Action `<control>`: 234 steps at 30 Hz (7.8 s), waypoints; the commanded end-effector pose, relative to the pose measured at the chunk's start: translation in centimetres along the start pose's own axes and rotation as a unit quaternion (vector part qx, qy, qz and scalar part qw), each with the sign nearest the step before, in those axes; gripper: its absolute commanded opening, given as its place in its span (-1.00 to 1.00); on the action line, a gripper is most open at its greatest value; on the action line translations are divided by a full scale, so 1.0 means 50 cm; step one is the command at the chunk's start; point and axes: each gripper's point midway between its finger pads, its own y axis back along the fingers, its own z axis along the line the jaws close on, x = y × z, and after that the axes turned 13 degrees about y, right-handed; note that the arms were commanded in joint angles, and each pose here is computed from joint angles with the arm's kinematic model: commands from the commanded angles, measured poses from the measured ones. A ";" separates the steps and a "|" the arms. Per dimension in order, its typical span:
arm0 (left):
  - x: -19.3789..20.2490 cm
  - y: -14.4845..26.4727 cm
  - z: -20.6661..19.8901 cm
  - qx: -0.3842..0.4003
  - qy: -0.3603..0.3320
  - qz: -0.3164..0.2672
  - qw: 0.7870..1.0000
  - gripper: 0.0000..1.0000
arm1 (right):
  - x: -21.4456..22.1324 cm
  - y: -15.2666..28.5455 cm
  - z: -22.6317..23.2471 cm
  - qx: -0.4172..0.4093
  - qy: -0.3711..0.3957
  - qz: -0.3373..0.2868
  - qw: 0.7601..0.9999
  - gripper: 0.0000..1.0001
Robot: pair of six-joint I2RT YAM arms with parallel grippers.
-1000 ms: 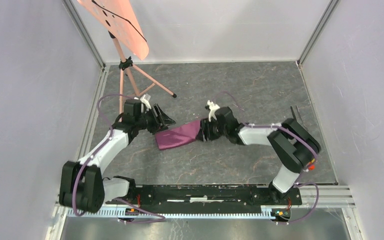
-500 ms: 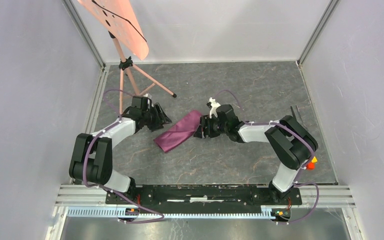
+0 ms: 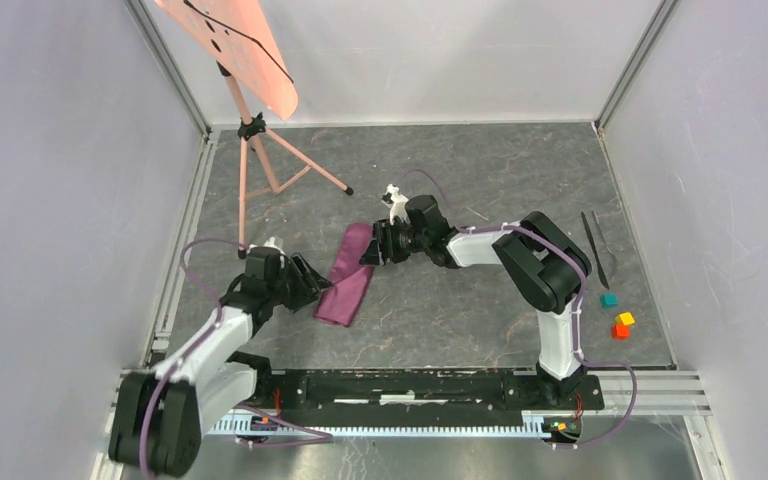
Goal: Fold the napkin into a case and place the utensils inside
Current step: Rotate the smaller rectangle-folded napkin at the center of the board, then smooth out the smaller rectangle-folded napkin at the center of the board, then move the smaller rectangle folded napkin to the corner of the board, then pick up the fork from the corner of the board, then pass from the right arm to the left
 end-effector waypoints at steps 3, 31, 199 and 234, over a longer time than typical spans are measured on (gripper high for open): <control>-0.017 0.099 -0.013 0.013 0.035 -0.075 0.996 0.34 | -0.016 -0.032 0.066 -0.056 0.034 0.003 0.998 0.25; 0.084 0.077 0.009 -0.011 0.133 0.056 0.989 0.17 | -0.070 -0.037 0.076 -0.182 -0.061 -0.102 0.976 0.25; 0.057 0.368 -0.319 0.276 -0.157 0.048 0.947 1.00 | 0.033 0.765 -0.407 0.544 -0.057 -0.033 0.836 -1.00; 0.268 -0.071 -0.388 0.181 -0.814 0.013 0.552 0.74 | 0.162 0.374 -0.038 0.020 -0.011 0.087 0.996 -1.00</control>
